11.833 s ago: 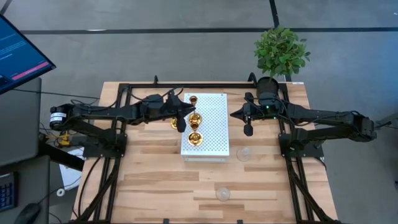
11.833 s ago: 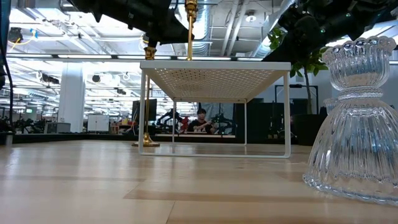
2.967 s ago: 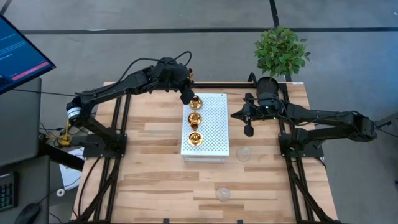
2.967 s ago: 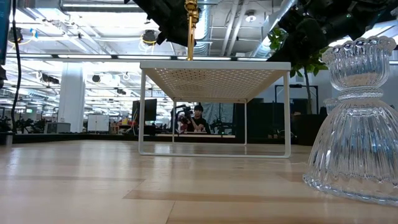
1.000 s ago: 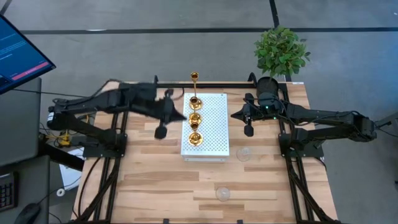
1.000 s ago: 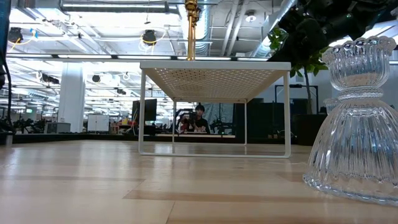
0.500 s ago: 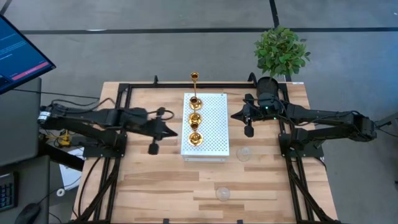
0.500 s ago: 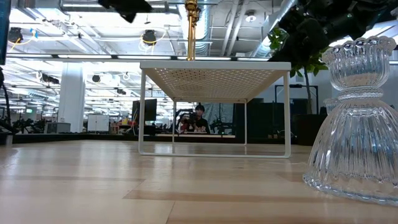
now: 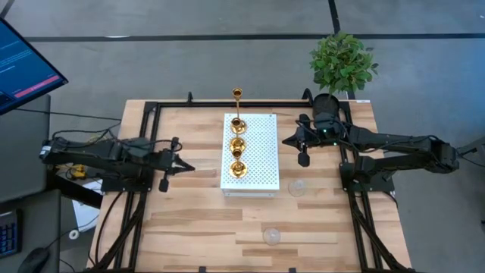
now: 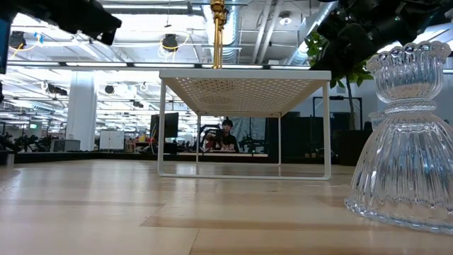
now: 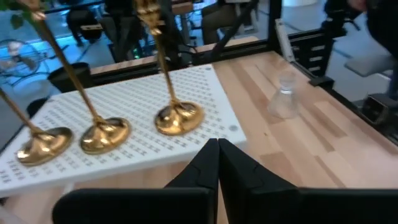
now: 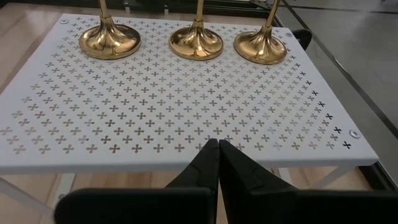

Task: Pick & Place candle stick holders
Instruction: Put the top transparent candle holder on the shelf

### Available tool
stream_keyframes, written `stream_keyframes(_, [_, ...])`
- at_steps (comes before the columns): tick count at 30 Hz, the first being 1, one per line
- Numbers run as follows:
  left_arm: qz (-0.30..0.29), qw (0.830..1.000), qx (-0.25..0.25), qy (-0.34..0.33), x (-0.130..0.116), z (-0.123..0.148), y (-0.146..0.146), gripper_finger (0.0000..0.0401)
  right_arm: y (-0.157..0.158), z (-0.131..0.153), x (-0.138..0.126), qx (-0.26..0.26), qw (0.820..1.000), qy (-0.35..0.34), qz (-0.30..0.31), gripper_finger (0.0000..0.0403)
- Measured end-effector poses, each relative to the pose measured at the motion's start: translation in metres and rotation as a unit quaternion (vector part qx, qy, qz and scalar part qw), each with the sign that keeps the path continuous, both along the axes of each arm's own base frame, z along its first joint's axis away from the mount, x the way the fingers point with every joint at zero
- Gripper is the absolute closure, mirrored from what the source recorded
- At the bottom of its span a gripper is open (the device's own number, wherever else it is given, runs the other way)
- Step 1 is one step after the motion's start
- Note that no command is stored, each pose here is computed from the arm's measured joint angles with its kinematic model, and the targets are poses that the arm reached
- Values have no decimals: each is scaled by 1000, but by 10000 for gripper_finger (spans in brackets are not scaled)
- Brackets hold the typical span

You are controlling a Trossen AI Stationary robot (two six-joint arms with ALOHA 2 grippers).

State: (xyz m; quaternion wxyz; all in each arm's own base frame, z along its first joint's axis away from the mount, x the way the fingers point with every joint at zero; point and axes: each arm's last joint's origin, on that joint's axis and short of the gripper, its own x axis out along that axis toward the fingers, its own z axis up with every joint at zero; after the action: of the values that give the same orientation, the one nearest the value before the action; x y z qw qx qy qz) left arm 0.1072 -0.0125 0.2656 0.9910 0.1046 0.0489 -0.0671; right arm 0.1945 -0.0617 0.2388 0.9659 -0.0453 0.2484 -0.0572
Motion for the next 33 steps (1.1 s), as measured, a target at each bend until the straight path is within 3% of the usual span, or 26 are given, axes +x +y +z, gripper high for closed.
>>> stream_keyframes(14, [-9,999,-1,39,11,-15,-2,394,0,0,0,1,1000,1,0,403])
stream_keyframes(18, [-9,999,1,51,17,-18,-2,394,1,-2,0,79,996,0,-40,403])
stream_keyframes(21, [-9,998,2,66,22,-21,-3,393,8,-3,-8,135,987,65,-63,403])
stream_keyframes(27, [-3,996,5,86,30,-26,-3,393,31,4,-16,133,970,168,-116,403])
stream_keyframes(33, [5,996,7,84,32,-26,-3,393,55,7,-19,145,964,205,-87,403])
